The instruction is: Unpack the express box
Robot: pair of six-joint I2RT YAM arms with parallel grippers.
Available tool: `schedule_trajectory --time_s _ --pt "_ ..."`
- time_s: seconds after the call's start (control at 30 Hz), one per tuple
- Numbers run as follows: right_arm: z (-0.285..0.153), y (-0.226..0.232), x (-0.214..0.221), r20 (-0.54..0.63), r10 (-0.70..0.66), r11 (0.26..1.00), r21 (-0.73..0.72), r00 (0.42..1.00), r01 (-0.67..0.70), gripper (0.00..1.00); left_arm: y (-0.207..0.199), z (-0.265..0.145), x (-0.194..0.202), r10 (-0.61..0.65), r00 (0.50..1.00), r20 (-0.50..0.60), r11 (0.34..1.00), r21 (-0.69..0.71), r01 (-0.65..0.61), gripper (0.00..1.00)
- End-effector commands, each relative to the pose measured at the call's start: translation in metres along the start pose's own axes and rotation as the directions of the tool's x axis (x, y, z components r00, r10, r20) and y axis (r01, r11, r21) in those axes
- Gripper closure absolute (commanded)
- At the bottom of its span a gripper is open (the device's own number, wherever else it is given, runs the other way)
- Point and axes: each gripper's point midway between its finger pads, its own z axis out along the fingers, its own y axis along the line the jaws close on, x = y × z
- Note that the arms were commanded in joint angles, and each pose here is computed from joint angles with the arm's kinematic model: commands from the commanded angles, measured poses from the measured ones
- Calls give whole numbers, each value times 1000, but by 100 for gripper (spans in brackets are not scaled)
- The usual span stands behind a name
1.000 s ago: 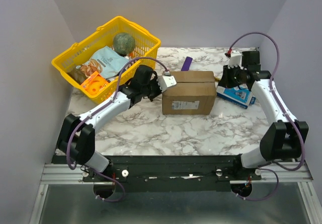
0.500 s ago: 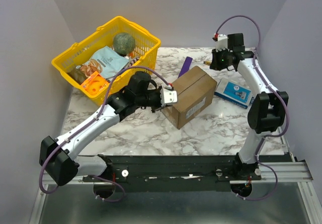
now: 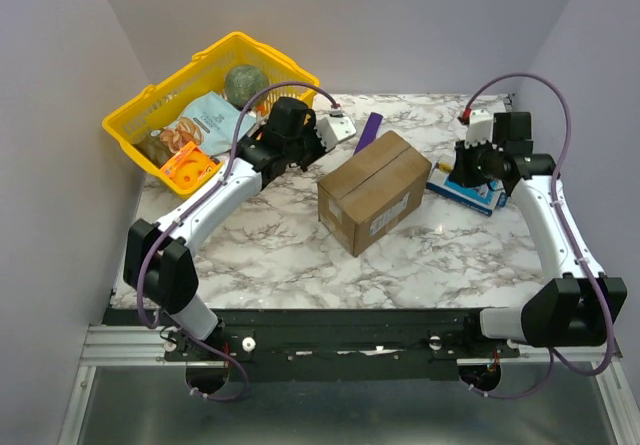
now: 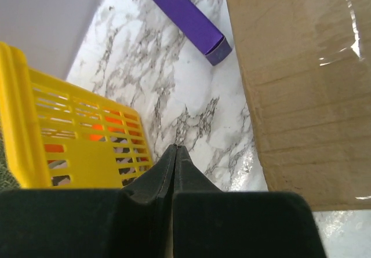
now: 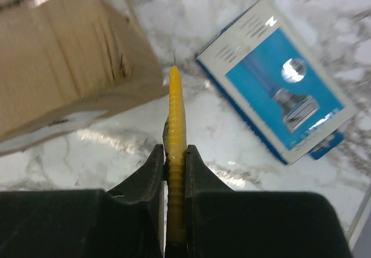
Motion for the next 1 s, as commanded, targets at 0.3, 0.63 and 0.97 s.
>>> schedule_trajectory --time_s 0.3,0.63,0.97 --pt "23 54 48 -174 47 985 -153 984 -74 100 -40 2 28 53 997 -58 983 181 -42 91" --pt "68 44 -20 -118 -53 991 -125 992 38 99 -141 -46 20 136 979 151 857 479 -193 85" --pt "135 72 -79 -54 -120 974 -199 991 106 99 -215 -41 -49 63 922 382 793 541 -279 81"
